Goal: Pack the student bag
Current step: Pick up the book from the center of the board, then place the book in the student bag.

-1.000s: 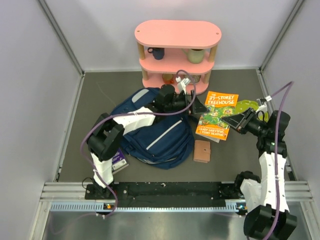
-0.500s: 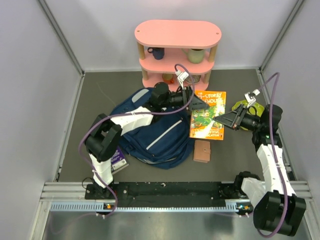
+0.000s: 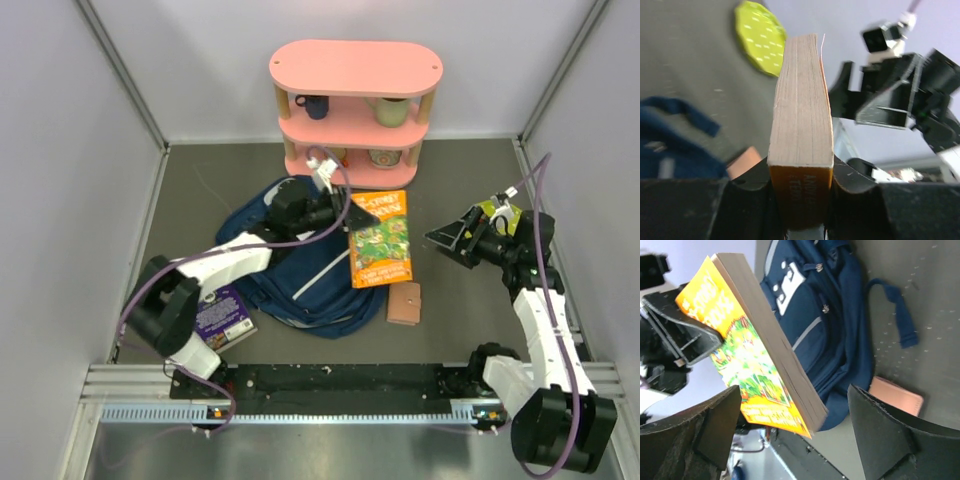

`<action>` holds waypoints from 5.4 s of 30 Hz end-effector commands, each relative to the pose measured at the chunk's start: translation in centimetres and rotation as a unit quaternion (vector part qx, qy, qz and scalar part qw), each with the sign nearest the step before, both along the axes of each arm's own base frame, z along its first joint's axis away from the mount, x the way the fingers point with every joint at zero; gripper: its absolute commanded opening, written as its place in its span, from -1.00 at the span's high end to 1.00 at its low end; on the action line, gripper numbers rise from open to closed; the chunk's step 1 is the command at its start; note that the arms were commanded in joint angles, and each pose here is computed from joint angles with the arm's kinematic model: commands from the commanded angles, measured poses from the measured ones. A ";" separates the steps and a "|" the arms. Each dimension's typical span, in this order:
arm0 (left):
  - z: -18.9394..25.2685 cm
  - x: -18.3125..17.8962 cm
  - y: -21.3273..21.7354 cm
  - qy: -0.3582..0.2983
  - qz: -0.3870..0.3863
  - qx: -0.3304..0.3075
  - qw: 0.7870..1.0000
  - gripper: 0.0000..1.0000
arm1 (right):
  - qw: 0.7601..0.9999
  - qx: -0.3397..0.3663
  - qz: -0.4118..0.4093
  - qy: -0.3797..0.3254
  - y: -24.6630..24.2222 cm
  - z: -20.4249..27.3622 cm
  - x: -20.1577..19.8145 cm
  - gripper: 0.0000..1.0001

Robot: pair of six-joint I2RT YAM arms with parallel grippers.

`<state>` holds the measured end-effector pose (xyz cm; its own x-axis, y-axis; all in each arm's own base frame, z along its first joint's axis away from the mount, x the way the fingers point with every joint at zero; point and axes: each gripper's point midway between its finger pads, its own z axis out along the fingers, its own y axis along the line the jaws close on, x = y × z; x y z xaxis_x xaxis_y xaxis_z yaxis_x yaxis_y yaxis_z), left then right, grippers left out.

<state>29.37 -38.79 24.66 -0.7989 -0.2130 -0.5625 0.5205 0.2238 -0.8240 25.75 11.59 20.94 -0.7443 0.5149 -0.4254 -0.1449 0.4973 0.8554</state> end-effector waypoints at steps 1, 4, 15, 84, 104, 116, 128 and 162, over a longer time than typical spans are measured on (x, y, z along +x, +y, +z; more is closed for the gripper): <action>4.6 2.1 6.0 -0.078 0.154 0.025 0.985 1.00 | 0.997 -0.044 -0.056 -0.027 -1.3 0.5 -0.4 -0.75; 6.0 2.5 9.4 -0.087 0.241 0.028 0.966 1.00 | 0.999 -0.009 -0.036 -0.031 -0.1 1.1 -1.6 -0.76; 10.4 2.1 12.3 -0.073 0.318 -0.092 0.941 1.00 | 0.990 0.121 0.062 -0.047 9.0 3.6 -4.7 -0.77; -9.8 -9.3 4.1 -0.149 -0.043 0.392 0.907 -0.40 | 0.928 -0.168 -0.326 -0.064 -5.2 2.2 -2.9 1.00; -15.1 -11.5 2.4 -0.072 -0.101 0.425 0.896 0.03 | 0.937 -0.158 -0.308 -0.037 -4.3 0.4 -3.3 1.00; -15.5 -10.3 3.4 -0.083 -0.071 0.459 0.882 0.74 | 0.939 -0.156 -0.304 -0.030 -4.1 -0.1 -3.4 1.00; -9.0 -6.3 5.0 -0.143 0.044 0.460 0.875 1.00 | 0.946 -0.148 -0.286 -0.035 -3.5 0.1 -3.8 1.00; 11.3 0.1 14.2 -0.208 0.312 0.264 0.889 1.00 | 0.991 0.110 0.079 -0.002 11.2 2.3 -6.5 1.00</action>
